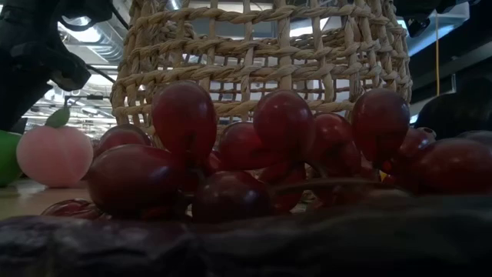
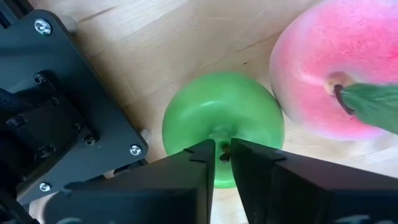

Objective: Build produce basket
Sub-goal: Put the green apple into the brown basket

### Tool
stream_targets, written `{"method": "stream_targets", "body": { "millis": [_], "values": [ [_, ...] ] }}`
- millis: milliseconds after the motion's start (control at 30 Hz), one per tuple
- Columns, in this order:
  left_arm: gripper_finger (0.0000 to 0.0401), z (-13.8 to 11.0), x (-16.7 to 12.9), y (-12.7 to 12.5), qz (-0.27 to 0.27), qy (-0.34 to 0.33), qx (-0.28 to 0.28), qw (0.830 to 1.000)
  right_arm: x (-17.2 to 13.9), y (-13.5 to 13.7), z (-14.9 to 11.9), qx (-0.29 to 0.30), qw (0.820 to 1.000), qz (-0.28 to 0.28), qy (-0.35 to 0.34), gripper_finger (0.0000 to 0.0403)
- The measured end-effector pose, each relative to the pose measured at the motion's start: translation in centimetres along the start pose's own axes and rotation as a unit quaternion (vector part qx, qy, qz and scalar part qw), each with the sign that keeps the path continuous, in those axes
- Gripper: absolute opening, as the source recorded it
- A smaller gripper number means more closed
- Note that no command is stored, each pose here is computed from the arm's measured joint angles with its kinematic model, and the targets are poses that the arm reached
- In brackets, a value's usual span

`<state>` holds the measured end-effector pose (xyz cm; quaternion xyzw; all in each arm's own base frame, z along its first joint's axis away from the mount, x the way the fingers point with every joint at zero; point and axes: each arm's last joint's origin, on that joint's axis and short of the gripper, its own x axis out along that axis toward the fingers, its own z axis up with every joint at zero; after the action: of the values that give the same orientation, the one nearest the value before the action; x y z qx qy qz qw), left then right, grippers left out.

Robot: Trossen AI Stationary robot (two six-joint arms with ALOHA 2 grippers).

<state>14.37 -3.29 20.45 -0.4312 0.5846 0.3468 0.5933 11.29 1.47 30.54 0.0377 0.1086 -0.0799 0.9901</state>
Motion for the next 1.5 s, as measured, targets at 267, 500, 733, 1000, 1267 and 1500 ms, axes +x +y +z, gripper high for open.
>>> {"method": "stream_targets", "body": {
  "millis": [267, 500, 733, 1000, 1267, 1500],
  "values": [
    [0.0004, 0.0, 0.0, 0.0, -0.001, 0.003, 0.0, 1.0, 0.0, 0.0, 0.0, 0.0, 1.0, 0.0, 0.0, 0.0],
    [0.0001, 0.0, -0.4, 0.0, 0.002, 0.003, 0.002, 1.0, 0.0, 0.0, 0.0, 0.0, 1.0, 0.0, 0.0, 0.0],
    [0.0001, -0.1, -2.2, -0.3, 0.004, -0.005, 0.013, 1.0, 0.0, 0.0, 0.0, 0.0, 1.0, 0.0, 0.0, 0.0],
    [0.0, -0.2, -4.8, -0.7, -0.004, -0.012, 0.014, 1.0, 0.0, 0.0, 0.0, 0.0, 1.0, 0.0, 0.0, 0.0],
    [0.0, -0.3, -9.2, -0.3, 0.015, -0.047, 0.015, 0.999, 0.0, 0.0, 0.0, 0.0, 1.0, 0.0, 0.001, 0.0],
    [0.0, -0.2, -13.5, -0.1, -0.015, -0.122, 0.012, 0.992, 0.0, 0.0, 0.0, -0.015, 1.0, 0.0, 0.0, 0.0]
  ]
}}
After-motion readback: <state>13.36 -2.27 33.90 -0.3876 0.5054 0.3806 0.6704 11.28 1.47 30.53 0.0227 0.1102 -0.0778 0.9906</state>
